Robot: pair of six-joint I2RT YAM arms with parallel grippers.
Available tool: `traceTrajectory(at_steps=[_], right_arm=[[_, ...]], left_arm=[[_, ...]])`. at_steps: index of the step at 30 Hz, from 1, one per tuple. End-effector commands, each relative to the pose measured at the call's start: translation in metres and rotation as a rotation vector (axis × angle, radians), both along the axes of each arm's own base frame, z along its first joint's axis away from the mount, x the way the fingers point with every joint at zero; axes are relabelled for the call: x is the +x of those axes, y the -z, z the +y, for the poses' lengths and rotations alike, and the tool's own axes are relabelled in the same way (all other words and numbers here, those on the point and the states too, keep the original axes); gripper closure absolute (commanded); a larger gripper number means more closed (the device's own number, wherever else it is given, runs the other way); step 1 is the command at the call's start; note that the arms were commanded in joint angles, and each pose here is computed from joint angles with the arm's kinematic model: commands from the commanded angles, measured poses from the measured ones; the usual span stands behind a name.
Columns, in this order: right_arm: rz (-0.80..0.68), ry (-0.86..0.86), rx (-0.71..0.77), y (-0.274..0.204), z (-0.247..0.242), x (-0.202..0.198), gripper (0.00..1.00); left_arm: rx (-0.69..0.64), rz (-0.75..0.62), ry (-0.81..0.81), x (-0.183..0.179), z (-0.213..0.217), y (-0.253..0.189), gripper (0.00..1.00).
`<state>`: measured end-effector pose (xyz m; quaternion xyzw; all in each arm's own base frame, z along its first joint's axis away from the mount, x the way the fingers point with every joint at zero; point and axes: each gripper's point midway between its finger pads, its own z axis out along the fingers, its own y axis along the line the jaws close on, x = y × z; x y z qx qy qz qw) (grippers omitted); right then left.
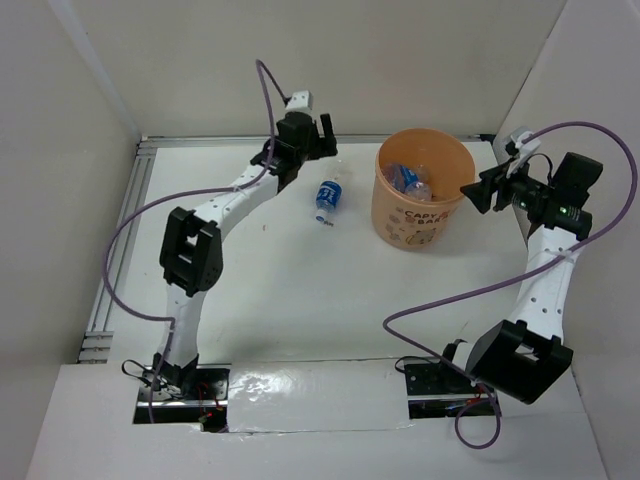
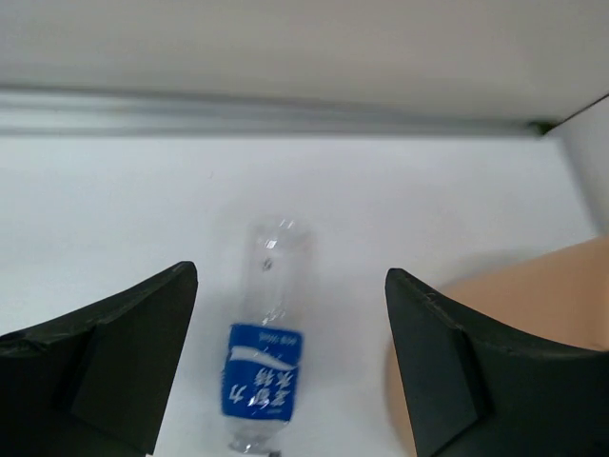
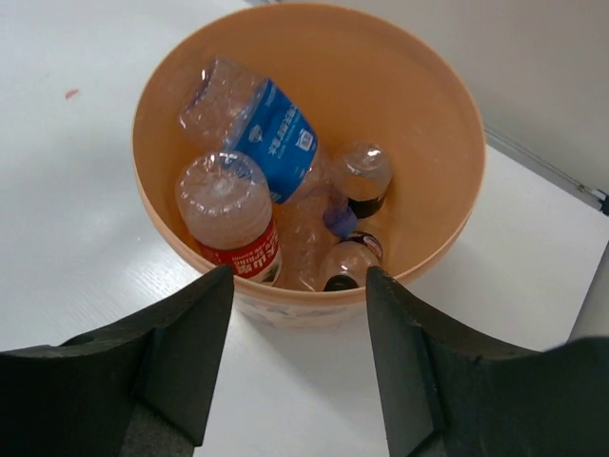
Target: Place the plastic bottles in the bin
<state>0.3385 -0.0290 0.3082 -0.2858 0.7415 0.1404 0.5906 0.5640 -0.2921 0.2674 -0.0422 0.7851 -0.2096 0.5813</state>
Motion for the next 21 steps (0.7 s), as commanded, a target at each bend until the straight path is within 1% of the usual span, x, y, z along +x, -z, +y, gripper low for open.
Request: traceTrajectory(at_steps=[1,3,4,7,8,11,14,15,16,17,18,20,21], right_arm=[[-0.093,0.014,0.043,-0.049,-0.003,0.006,0.35],[-0.096,0.025,0.045,-0.053,-0.007,0.008,0.33],[-0.11,0.024,0.038,-0.059,-0.007,0.008,0.33],[-0.095,0.036,0.051,-0.058,-0.01,0.008,0.3],[-0.095,0.047,0.051,-0.058,-0.014,0.008,0.29],[-0.083,0.05,0.067,-0.057,-0.015,0.006,0.29],[-0.076,0.061,0.071,-0.056,-0.018,0.005,0.26],[-0.076,0.061,0.071,-0.056,-0.018,0.005,0.26],[-0.068,0.062,0.076,-0.054,-0.018,0.004,0.26],[-0.057,0.061,0.078,-0.05,-0.017,0.003,0.26],[-0.066,0.052,0.076,-0.053,-0.015,0.001,0.26],[-0.054,0.051,0.079,-0.047,-0.015,0.0,0.26],[-0.056,0.042,0.083,-0.048,-0.013,0.0,0.26]], left_arm=[[0.161,0.138,0.041,-0.01,-0.015,0.084,0.07],[0.165,0.147,0.041,-0.006,-0.018,0.093,0.07],[0.174,0.169,0.063,-0.008,-0.026,0.109,0.06],[0.167,0.163,0.086,-0.005,-0.039,0.117,0.06],[0.177,0.171,0.089,-0.005,-0.046,0.128,0.06],[0.243,0.216,0.063,-0.007,-0.049,0.162,0.06],[0.314,0.268,0.011,-0.01,-0.04,0.187,0.07],[0.337,0.284,0.006,-0.015,-0.041,0.197,0.09],[0.341,0.282,-0.004,-0.014,-0.039,0.196,0.11],[0.37,0.301,-0.027,-0.018,-0.031,0.204,0.14],[0.385,0.33,-0.04,-0.023,-0.026,0.215,0.24],[0.386,0.331,-0.04,-0.025,-0.025,0.214,0.33],[0.39,0.352,-0.043,-0.029,-0.022,0.223,0.37]])
